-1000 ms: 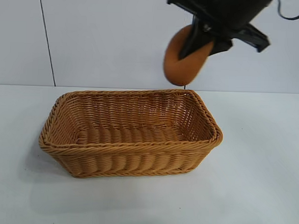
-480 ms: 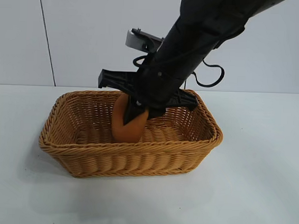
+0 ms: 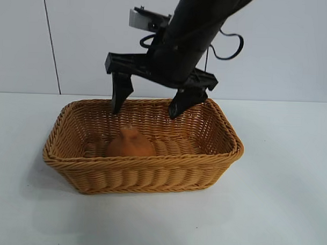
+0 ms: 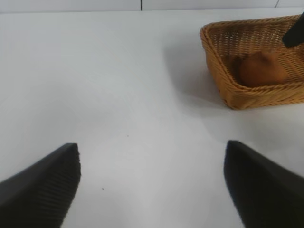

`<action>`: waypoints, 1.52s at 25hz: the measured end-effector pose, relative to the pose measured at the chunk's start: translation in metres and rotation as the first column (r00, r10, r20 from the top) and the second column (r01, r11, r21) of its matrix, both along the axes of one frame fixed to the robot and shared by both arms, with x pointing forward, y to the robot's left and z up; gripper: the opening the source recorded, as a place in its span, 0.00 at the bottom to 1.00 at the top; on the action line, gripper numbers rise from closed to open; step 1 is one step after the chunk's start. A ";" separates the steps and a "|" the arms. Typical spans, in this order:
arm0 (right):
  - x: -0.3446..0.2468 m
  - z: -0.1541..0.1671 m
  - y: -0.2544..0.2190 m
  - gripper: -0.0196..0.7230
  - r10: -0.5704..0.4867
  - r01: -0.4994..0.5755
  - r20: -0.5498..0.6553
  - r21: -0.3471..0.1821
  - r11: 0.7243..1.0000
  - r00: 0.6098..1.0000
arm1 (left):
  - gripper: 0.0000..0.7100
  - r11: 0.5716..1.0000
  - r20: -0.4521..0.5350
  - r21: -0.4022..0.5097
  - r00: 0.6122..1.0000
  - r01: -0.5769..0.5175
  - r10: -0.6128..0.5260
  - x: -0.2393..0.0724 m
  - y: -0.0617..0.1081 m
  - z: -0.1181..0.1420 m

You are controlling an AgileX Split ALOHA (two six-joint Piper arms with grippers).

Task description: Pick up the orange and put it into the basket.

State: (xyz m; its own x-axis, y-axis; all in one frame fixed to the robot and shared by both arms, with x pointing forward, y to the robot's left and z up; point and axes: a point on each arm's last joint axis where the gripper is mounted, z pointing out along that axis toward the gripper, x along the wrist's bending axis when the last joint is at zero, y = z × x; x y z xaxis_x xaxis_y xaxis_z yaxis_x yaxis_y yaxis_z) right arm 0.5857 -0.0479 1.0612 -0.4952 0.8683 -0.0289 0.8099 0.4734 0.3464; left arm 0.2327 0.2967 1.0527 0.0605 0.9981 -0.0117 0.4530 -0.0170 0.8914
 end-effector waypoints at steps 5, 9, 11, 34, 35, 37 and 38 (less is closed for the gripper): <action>0.025 0.012 -0.040 0.96 -0.131 0.132 0.039 -0.024 0.991 0.991 | 0.83 1.000 0.000 0.000 1.000 0.000 0.000 0.000 0.000 0.000; 0.052 0.012 -0.098 0.96 -0.271 0.272 0.039 -0.029 0.962 0.962 | 0.83 1.000 0.000 0.000 1.000 0.000 0.000 0.000 0.000 0.000; 0.064 0.012 -0.134 0.96 -0.347 0.349 0.035 -0.037 0.937 0.937 | 0.83 1.000 0.000 0.000 1.000 0.000 0.000 0.000 0.000 0.000; -0.046 -0.011 -0.260 0.96 -0.523 0.528 -0.245 -0.047 0.848 0.817 | 0.83 1.000 0.000 0.000 1.000 0.000 0.000 0.000 0.000 0.000; -0.065 -0.013 -0.259 0.96 -0.520 0.525 -0.259 -0.056 0.849 0.814 | 0.83 1.000 0.000 0.000 1.000 0.000 0.000 0.000 0.000 0.000; -0.099 -0.015 -0.258 0.96 -0.519 0.523 -0.275 -0.065 0.850 0.809 | 0.83 1.000 0.000 0.000 1.000 0.000 0.000 0.000 0.000 0.000; -0.117 -0.017 -0.257 0.96 -0.519 0.523 -0.278 -0.067 0.850 0.808 | 0.83 1.000 0.000 0.000 1.000 0.000 0.000 0.000 0.000 0.000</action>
